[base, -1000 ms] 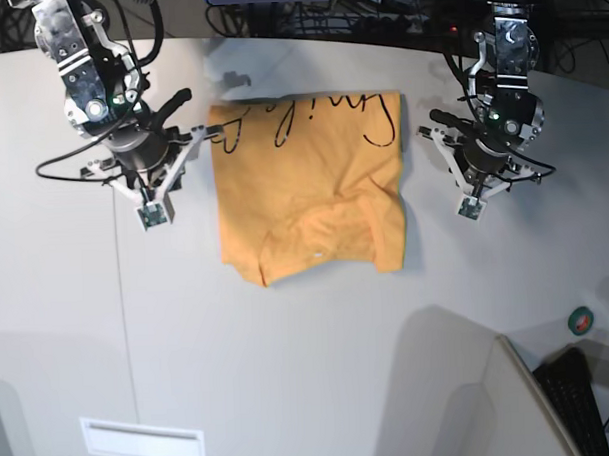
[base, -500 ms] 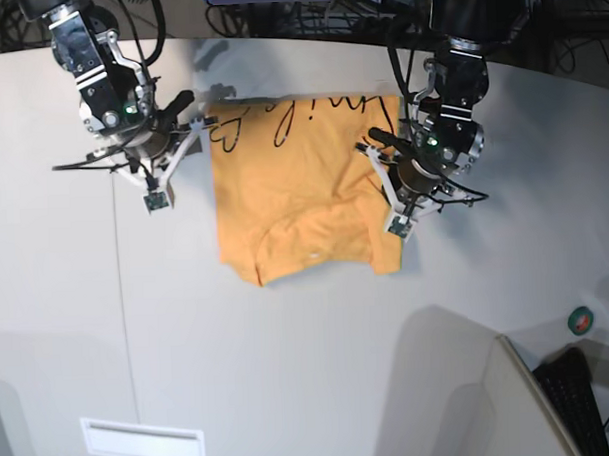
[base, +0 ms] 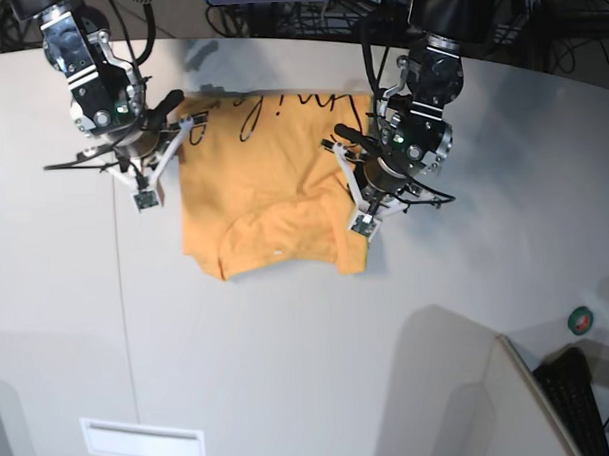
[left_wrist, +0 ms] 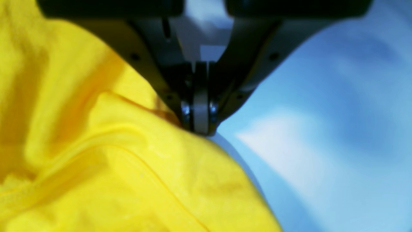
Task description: Layout the t-shirt on the table in an organized manner, then fold the t-shirt properly
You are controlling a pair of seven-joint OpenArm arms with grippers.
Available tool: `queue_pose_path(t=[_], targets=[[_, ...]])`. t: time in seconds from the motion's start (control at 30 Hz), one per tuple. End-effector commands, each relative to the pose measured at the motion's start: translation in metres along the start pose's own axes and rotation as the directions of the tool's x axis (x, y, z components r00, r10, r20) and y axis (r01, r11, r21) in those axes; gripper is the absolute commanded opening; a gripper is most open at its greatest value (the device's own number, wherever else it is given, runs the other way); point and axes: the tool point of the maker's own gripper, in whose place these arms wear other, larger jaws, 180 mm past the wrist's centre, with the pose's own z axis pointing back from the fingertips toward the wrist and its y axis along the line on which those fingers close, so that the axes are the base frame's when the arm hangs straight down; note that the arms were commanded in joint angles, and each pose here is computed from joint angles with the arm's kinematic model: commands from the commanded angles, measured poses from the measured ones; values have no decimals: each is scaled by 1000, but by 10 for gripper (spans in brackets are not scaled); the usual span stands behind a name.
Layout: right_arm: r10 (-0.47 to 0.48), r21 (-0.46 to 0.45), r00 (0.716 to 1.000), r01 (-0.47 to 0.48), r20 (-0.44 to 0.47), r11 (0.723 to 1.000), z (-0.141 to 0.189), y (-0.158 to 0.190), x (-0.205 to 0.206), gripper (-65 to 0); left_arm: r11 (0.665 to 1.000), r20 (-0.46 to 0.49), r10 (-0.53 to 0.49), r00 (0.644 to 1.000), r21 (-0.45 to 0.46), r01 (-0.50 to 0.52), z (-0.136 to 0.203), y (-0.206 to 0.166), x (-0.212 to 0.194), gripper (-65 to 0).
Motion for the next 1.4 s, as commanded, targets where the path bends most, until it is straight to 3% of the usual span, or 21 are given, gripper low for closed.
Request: queue_pose_path(t=[0.0,0.1,0.2,0.37,0.5,0.57,0.63,0.8,0.93,1.1,1.23,1.3,1.37], targets=[[-39,-55,998,41,41,998,5,-19,10,-650,1000,7,-6,1000,15,5,3,7,7,-650],[-106,-119,992,113,63,986,17,-46,7,-650,995,46,49,998,84,-53,20,35,7,-650],[-132,-132,987,143,89,981,41,-53,-4,-650,981,88,97,991,160,-110,50,59,-2,-650],[-149,-126,982,163,116,979,96,-48,-21,-650,985,56,-17,998,173,7,99,52,-36,-650],[-157,-117,982,144,-105,983,122,-35,-86,-650,989,-21,-75,997,128,77,138,27,-77,-650],[-158,-117,946,129,-283,985,132,-30,-132,-650,994,-85,-69,994,82,76,155,6,-107,-650],[-162,-105,900,130,-404,986,144,-21,-163,-650,997,-162,-57,985,37,64,169,-13,-140,-650],[-151,-62,822,141,-550,988,158,8,-213,-650,999,-336,-37,941,-49,22,196,-49,-210,-650],[-5,72,759,68,-651,995,138,36,-259,-650,997,-502,-12,865,-74,-28,195,-60,-280,-650],[220,289,664,-6,-715,957,110,45,-310,-650,990,-648,53,760,-63,-123,183,-76,-344,-650],[205,277,625,19,-753,961,69,20,-338,-650,976,-738,100,667,-56,-208,165,-94,-380,-650],[150,230,609,54,-779,972,53,6,-354,-650,964,-723,144,675,-50,-260,147,-107,-383,-650],[89,185,625,90,-775,979,43,-1,-366,-650,955,-684,180,707,-52,-293,133,-115,-387,-650]])
